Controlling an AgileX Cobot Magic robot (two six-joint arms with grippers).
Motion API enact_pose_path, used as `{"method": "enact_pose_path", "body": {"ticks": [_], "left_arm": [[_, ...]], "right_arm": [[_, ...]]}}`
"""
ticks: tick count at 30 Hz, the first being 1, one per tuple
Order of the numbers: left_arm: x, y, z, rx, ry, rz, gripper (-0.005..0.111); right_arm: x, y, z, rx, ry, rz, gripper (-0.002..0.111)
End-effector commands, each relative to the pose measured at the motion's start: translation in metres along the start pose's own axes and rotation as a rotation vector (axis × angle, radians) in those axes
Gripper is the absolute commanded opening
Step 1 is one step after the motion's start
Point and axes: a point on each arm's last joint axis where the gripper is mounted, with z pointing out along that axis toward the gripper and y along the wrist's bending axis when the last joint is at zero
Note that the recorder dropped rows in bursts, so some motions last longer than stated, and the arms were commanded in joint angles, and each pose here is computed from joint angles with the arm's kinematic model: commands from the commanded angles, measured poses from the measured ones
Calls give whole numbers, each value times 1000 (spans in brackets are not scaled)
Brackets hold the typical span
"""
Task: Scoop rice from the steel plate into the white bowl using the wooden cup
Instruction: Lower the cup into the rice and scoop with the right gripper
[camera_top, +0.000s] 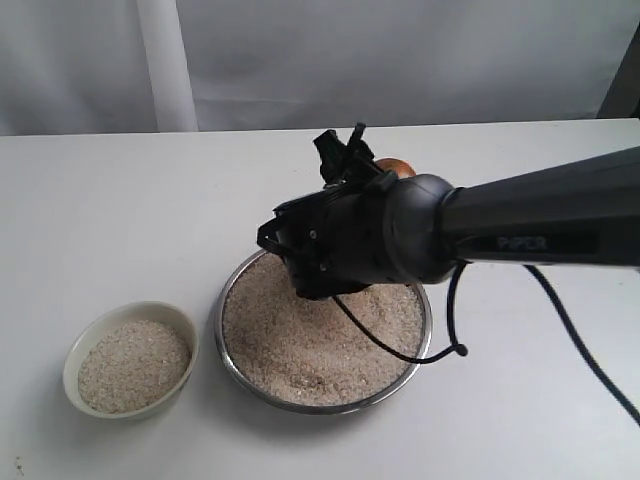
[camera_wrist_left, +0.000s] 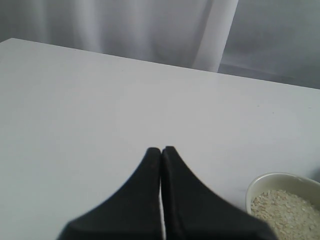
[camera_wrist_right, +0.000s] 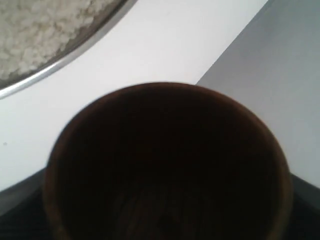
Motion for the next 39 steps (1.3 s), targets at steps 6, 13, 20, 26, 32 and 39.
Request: {"method": "enact_pose_path", "body": {"ticks": [6, 13, 20, 26, 32, 39], "left_arm": [[-2, -1, -1, 9, -10, -6, 0], [-2, -1, -1, 9, -10, -6, 0], [-2, -1, -1, 9, -10, -6, 0], [-2, -1, -1, 9, -10, -6, 0], [-2, -1, -1, 9, -10, -6, 0], [-2, -1, -1, 9, -10, -6, 0]], "right_arm": [[-28, -2, 6, 20, 2, -91, 0], [-35, 4, 11, 5, -13, -118, 0], [-41, 9, 12, -34, -65, -111, 0], [-43, 10, 12, -49, -96, -117, 0], [-51, 18, 18, -67, -95, -168, 0], [-55, 24, 18, -118, -119, -175, 0]]}}
